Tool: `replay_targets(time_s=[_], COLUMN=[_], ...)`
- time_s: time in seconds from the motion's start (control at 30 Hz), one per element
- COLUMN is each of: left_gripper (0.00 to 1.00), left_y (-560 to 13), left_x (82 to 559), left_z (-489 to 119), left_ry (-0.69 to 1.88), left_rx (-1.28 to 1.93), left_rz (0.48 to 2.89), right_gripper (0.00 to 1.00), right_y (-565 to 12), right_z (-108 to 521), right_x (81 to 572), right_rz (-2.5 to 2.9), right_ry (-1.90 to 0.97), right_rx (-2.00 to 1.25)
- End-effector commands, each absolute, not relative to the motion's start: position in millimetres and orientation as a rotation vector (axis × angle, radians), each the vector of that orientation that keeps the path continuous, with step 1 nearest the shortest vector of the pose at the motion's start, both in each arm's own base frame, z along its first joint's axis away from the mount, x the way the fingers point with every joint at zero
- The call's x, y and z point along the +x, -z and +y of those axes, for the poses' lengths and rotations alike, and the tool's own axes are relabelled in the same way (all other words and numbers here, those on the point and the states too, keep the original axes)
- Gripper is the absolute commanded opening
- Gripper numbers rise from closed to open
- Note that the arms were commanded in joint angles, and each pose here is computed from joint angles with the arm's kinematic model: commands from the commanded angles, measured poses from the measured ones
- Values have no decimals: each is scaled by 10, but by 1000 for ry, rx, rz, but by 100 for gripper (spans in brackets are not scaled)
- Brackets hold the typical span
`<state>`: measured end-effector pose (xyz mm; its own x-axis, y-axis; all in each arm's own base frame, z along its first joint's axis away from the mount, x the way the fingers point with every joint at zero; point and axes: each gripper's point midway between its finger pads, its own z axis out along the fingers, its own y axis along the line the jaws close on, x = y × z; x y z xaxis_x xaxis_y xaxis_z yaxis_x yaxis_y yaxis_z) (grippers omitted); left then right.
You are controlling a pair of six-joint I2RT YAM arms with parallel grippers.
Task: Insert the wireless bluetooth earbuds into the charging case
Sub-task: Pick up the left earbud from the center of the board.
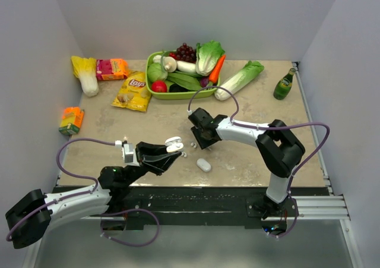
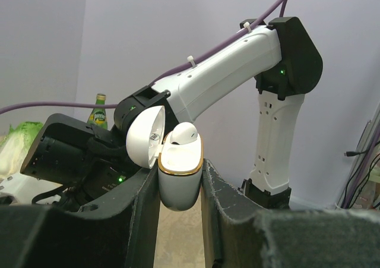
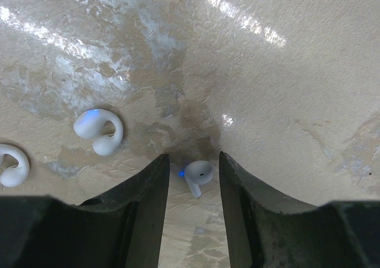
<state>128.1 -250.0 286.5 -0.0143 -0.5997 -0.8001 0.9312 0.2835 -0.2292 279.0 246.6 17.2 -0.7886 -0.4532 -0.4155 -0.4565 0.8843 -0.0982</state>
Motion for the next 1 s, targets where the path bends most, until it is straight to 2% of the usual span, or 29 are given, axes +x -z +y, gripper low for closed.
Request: replay_targets(time_s=[0.0, 0.6, 0.8, 0.97], left_gripper=[0, 0, 0, 0], left_y=[-2172, -2192, -2193, -2187], left_x=[1079, 1076, 1076, 1069], left_z=[-2244, -2257, -2270, -2273], left_ry=[1269, 1269, 1269, 1274], left_rx=[457, 463, 469, 471], left_rz=[1027, 1021, 1022, 1024], right_gripper=[44, 41, 45, 45], right_y=[-48, -4, -40, -55], right_z=[2364, 2315, 2289, 2278], right_x=[2695, 2597, 2562, 2547], right_rz=[2657, 2688, 2688, 2691], right_ry=[39, 31, 29, 23], right_rx=[-698, -727, -723, -720])
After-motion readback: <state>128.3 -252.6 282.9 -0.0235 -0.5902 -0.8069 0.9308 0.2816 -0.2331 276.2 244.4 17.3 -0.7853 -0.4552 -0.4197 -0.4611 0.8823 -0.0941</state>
